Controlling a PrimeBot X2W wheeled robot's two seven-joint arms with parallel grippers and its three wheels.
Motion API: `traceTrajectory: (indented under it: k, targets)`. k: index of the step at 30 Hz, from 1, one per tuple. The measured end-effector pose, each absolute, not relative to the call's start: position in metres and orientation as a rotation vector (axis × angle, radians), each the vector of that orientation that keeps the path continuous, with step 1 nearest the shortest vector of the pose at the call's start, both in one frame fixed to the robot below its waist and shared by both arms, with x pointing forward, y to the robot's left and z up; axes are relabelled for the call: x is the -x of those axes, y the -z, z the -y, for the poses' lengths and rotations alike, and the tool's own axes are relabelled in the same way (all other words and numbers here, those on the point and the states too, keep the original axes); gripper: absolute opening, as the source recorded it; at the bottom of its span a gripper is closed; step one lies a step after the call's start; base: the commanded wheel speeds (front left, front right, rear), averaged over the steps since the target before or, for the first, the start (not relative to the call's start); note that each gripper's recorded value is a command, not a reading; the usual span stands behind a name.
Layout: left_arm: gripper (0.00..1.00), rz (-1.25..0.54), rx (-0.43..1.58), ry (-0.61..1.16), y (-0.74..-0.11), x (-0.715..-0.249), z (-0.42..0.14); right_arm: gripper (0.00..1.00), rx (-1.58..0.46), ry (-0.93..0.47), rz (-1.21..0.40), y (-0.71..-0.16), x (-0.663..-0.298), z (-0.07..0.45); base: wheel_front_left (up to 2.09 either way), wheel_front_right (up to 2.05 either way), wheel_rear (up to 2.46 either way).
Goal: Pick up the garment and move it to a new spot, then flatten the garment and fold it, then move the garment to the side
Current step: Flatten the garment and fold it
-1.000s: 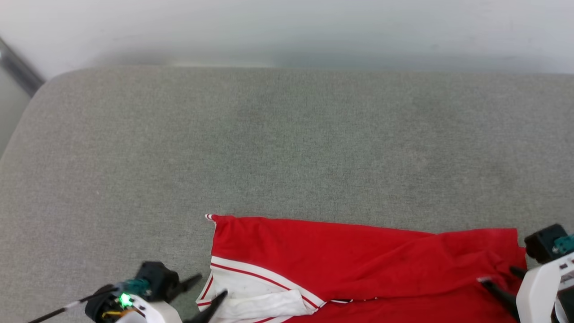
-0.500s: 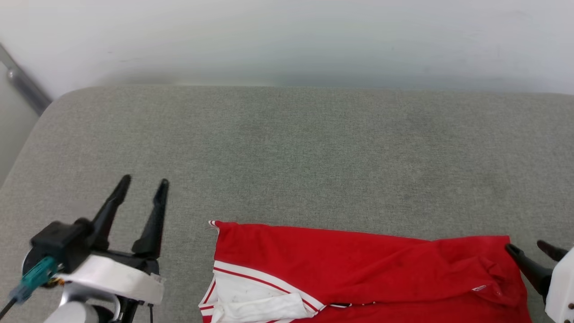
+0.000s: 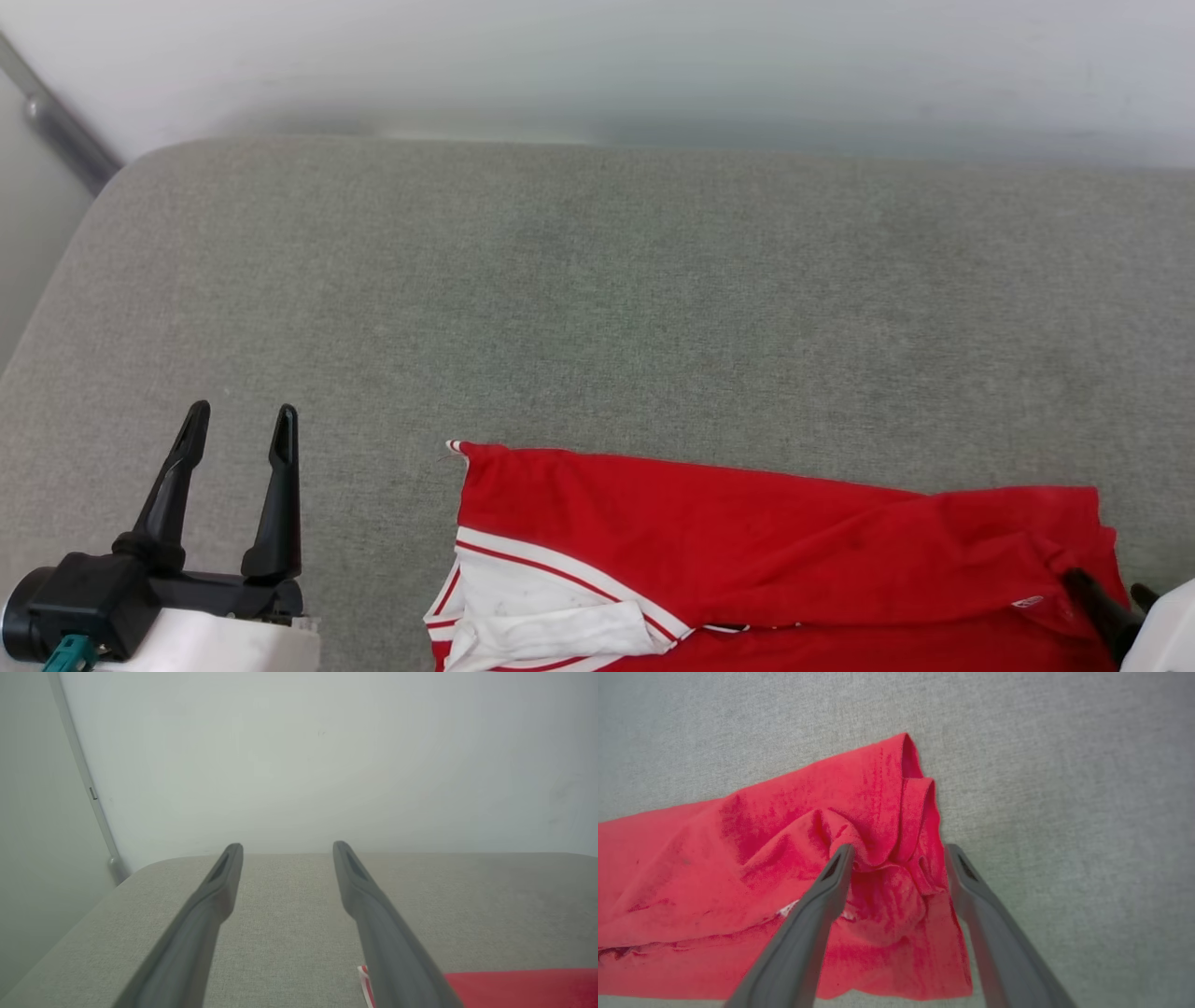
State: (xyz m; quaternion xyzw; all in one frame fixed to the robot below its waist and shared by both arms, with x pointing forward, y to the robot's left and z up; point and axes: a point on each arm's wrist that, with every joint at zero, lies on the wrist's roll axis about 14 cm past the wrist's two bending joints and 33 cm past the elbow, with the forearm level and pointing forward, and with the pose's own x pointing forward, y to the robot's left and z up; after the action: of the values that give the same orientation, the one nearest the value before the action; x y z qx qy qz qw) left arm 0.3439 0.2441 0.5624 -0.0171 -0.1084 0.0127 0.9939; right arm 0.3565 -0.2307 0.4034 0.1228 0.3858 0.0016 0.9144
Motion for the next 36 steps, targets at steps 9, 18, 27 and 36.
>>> traceTrajectory:
  k: [9,18,27,36]
  targets:
    - [1.0,0.179,0.024,-0.033,-0.546,-0.348,-0.246,1.0,-0.278,0.034,-0.906,-0.361,-0.347,0.225,0.0,0.0,0.0]
    - [1.0,0.166,0.028,-0.027,-0.54,-0.348,-0.242,0.49,-0.275,0.006,-0.916,-0.351,-0.348,0.212,0.0,0.0,0.0]
    - [1.0,0.175,0.027,-0.002,-0.544,-0.348,-0.236,0.0,-0.275,-0.017,-0.856,-0.357,-0.35,0.203,0.0,0.0,0.0]
    - [1.0,0.185,0.032,0.024,-0.546,-0.348,-0.229,0.0,-0.232,0.119,-0.744,-0.383,-0.36,0.261,0.0,0.0,0.0]
